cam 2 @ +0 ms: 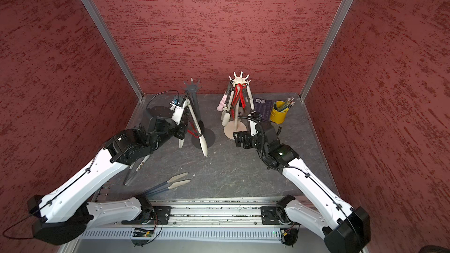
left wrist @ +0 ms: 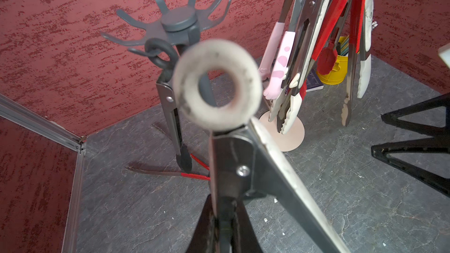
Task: Hang food tongs on kitchen utensil racks
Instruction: Hang the food tongs on the rack.
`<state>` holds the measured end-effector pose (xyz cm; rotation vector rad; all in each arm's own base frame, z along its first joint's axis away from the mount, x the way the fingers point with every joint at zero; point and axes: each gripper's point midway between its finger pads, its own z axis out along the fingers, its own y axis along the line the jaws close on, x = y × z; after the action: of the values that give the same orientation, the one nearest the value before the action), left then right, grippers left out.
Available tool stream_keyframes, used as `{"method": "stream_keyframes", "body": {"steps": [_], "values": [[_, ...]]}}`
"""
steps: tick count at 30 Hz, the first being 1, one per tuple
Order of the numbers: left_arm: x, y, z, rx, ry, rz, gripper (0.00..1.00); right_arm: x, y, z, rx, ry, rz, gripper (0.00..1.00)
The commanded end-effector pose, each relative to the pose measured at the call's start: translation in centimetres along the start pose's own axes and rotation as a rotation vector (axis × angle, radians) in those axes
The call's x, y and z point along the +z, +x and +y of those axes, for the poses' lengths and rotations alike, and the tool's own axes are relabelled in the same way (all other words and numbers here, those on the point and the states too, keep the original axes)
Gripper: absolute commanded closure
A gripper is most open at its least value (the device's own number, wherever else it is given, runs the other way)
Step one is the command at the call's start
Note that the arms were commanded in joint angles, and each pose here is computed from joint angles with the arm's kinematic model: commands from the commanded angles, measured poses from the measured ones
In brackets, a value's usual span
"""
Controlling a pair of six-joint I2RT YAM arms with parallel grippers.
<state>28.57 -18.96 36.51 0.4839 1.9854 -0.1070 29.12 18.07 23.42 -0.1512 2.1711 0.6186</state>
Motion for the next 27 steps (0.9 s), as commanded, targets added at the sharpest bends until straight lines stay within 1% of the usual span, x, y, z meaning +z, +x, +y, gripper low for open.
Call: {"method": "stream_keyframes", "body": {"steps": [1,12,27], "values": [[0.0,-1.6,-0.3,-0.02,0.048,-0.034,0.93,-0.3,-0.3,-0.3,0.02,0.01,-0.022,0.01],[1.3,-2.2,0.8,-0.046,0.042,-0.005,0.92,-0.1,-0.1,-0.3,0.019,0.003,-0.02,0.01],[2.9,-2.0,1.1,-0.043,0.016,0.057,0.93,-0.3,0.1,-0.4,0.02,0.001,-0.029,0.01]]}}
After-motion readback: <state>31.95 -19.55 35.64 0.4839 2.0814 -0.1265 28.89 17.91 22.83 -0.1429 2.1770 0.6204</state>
